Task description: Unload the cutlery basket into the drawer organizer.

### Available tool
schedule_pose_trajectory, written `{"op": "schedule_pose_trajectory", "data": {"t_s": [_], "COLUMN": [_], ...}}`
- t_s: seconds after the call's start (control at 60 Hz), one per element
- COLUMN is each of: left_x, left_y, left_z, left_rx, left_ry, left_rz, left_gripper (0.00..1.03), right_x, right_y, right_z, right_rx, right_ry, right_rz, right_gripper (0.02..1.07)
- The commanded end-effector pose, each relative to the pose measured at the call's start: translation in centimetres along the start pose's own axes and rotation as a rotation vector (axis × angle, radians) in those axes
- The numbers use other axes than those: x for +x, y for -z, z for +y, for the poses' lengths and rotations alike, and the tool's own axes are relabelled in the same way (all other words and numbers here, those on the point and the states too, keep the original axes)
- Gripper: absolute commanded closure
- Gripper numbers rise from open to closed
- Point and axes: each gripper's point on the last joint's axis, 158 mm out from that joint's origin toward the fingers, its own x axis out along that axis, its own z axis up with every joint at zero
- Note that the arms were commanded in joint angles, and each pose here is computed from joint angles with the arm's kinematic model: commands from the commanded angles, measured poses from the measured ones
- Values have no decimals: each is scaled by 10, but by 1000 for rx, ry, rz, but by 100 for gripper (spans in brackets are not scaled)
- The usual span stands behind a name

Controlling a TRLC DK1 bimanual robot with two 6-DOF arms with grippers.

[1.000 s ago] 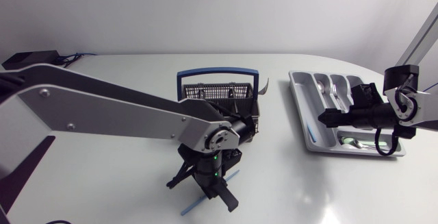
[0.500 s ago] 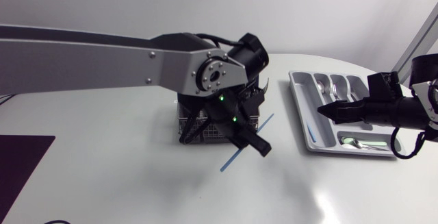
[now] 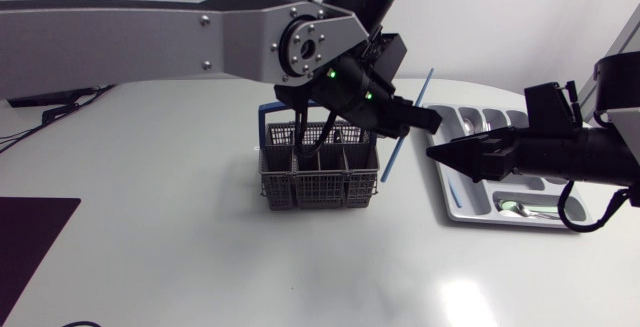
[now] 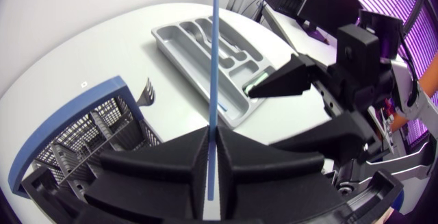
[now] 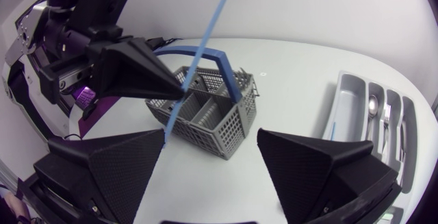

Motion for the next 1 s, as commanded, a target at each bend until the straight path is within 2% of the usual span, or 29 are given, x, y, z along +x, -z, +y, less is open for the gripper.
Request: {"op": "schedule_pose_trajectory", "data": {"t_s": [0.0,0.233,0.5,0.75,0.783,0.9,0.983], "left_x": [9,8,5,4,3,1,-1], "left_y": [-11,-32,-38,-39,-40,-43,-48], "left_z": [-1,-6,-9,-9,-9,-11,-12], "left_rx": [-52,-92,-93,-91,-90,-91,-90], "left_ry": [19,39,46,47,48,52,56], "left_rz": [-24,-93,-114,-120,-124,-136,-149], "left_gripper": [99,99,99,99,99,98,89], "right_x": [4,20,41,43,44,44,43], "right_y": [-8,-28,-26,-25,-24,-20,-17], "right_z": [15,24,19,13,13,16,19], "right_rx": [10,32,48,51,50,44,31], "right_ry": [-37,-48,-31,-11,-11,-19,-23], "right_rz": [-7,-33,-5,-12,-12,-5,-4], "right_gripper": [11,25,54,88,96,99,102]}}
